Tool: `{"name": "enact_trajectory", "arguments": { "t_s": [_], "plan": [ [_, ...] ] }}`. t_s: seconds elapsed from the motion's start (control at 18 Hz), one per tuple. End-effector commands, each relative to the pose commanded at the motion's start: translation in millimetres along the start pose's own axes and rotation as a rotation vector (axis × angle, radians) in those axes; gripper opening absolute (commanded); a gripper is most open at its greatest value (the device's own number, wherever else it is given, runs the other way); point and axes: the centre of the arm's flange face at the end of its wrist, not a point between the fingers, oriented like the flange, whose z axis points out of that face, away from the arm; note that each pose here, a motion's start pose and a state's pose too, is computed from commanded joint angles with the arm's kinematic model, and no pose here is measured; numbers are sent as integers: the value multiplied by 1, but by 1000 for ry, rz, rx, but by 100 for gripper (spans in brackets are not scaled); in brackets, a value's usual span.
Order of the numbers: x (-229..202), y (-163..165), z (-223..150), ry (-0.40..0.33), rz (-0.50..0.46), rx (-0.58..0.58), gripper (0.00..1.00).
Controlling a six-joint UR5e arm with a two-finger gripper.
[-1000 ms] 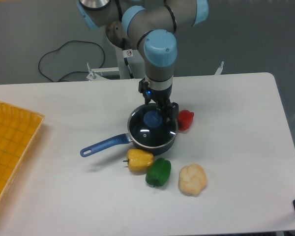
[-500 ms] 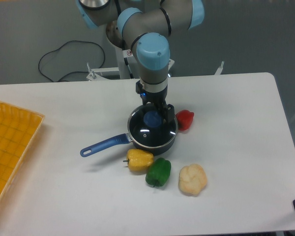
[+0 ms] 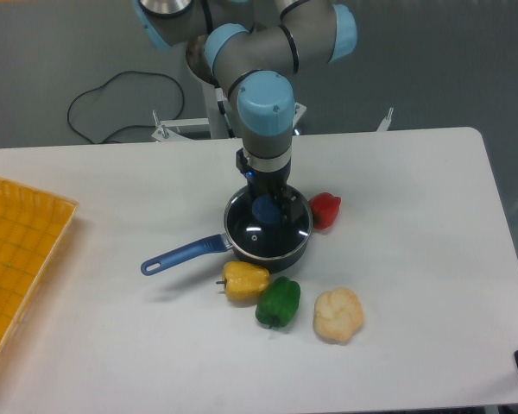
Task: Open the lid
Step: 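Lower the open gripper down around the blue lid knob, then close the gripper on the blue knob of the glass lid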
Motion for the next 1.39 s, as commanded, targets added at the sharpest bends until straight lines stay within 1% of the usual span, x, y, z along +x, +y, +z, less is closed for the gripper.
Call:
{"name": "enact_trajectory", "arguments": {
  "t_s": [0.78,1.0,1.17,1.33,1.39],
  "plan": [
    [-8,-4,10,19,2,6,99],
    [-8,-3,11,22,6,8,90],
    [-9,-5,10,26,6,28,88],
    [-9,-4,10,26,5,28,85],
    [-9,-4,10,26,5,28,82]
  ]
}}
